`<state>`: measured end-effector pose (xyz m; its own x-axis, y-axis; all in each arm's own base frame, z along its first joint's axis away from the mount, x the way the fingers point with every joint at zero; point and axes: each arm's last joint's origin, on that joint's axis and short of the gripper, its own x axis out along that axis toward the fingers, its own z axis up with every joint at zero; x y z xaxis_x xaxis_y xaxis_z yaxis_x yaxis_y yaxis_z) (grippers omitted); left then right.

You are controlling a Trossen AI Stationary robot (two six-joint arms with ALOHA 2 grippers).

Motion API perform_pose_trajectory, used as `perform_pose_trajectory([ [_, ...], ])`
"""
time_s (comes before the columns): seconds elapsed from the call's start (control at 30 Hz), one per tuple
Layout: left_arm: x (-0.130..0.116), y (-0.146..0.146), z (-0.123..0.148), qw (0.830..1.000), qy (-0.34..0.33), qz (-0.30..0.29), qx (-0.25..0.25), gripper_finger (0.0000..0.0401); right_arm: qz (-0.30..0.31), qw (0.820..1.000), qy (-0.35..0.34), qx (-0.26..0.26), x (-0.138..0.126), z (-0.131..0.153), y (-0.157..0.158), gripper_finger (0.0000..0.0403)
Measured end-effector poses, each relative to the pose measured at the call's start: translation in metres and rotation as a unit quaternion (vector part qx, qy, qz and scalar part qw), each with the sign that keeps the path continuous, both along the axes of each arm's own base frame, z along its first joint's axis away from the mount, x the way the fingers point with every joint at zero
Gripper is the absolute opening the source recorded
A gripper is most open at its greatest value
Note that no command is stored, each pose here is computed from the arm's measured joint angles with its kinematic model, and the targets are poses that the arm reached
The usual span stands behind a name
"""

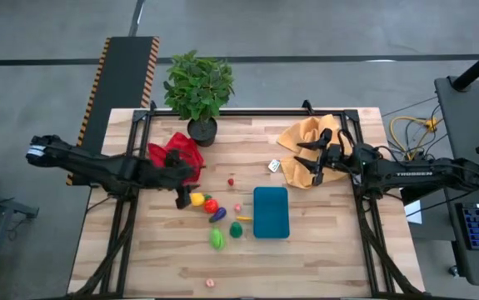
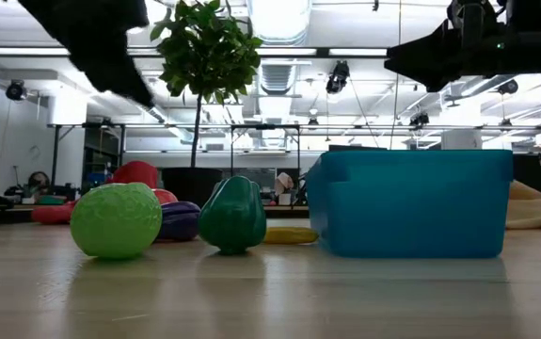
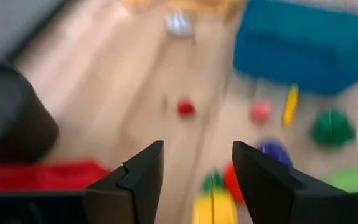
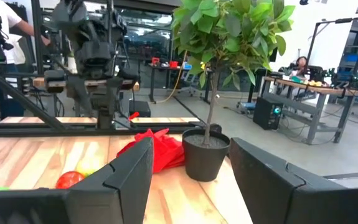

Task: Pick and placing Produce into tupperware
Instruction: Put the yellow pineapple into the blue bin

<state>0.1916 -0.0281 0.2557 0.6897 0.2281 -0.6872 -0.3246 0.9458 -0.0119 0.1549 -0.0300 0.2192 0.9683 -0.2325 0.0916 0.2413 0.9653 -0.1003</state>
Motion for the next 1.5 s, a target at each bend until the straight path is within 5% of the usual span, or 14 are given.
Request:
perform_pose_trajectory([
  [0.2, 0.01, -0.004, -0.002, 0.992, 0.12, 0.011, -0.031, 0.0176, 0.0, 1.0, 0.0, 0.0, 0.0, 0.0, 0.0, 0.0205],
  [0.77, 0.046, -0.016, -0.053, 0.963, 0.259, -0.008, -0.071, 0.0176, 0.0, 1.0, 0.001, 0.0, 0.0, 0.0, 0.0, 0.0206],
  [1.5, 0.056, -0.016, -0.071, 0.957, 0.286, -0.002, -0.058, 0.0176, -0.001, 1.0, 0.001, -0.004, 0.0, 0.0, 0.0, 0.0206],
])
